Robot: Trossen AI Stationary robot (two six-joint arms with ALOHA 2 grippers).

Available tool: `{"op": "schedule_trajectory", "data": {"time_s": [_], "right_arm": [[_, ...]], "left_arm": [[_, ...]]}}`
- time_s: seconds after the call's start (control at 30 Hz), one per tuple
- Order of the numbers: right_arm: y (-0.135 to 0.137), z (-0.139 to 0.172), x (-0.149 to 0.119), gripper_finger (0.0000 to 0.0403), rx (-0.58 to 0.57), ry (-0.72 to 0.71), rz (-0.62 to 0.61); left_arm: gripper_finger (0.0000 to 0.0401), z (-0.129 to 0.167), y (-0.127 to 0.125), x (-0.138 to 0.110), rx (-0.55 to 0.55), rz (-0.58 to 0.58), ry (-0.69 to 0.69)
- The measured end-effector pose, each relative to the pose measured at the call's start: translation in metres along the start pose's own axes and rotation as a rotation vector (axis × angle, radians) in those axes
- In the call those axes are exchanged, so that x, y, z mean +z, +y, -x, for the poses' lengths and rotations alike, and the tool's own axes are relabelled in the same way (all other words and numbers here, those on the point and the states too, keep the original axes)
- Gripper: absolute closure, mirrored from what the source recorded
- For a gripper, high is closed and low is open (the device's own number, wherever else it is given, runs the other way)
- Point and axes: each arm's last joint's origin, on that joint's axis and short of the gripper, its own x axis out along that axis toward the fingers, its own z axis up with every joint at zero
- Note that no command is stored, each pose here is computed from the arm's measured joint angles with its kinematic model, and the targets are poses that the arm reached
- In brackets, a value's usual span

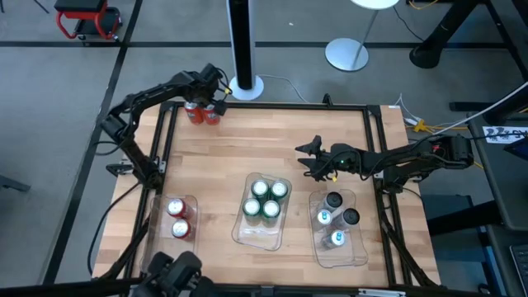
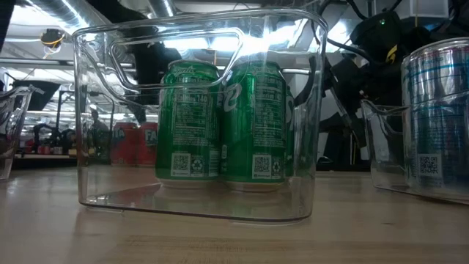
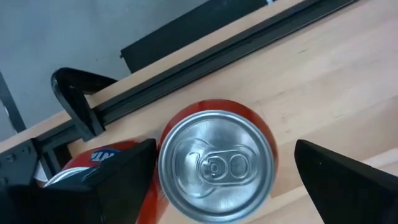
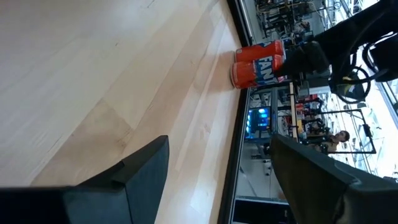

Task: Sort soda cans
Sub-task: Put the red soda can into the left transparent bin

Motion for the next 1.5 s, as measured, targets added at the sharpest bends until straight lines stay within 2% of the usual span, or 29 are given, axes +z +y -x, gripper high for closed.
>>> {"op": "schedule_trajectory", "data": {"time_s": [0.43, 0.53, 0.77, 1.17, 1.5], "right_arm": [[0.000, 0.000, 0.000, 0.0125, 0.000, 0.000, 0.000], [0.000, 0.000, 0.000, 0.0125, 0.000, 0.000, 0.000], [0.000, 0.000, 0.000, 0.0125, 0.001, 0.000, 0.000], [0.000, 0.000, 0.000, 0.0125, 0.002, 0.001, 0.001], [0.000, 0.000, 0.000, 0.0125, 0.002, 0.001, 0.001]], "left_arm": [[0.0033, -0.020, -0.003, 0.002, 0.015, -0.001, 0.049], [0.0033, -0.032, -0.004, -0.002, 0.008, -0.007, 0.108], [0.0035, -0.045, -0.007, -0.001, 0.016, -0.020, 0.137], [0.0101, -0.047, -0.008, 0.000, 0.011, -0.015, 0.135], [0.0101, -0.042, -0.009, -0.002, 0.006, -0.030, 0.133]]}}
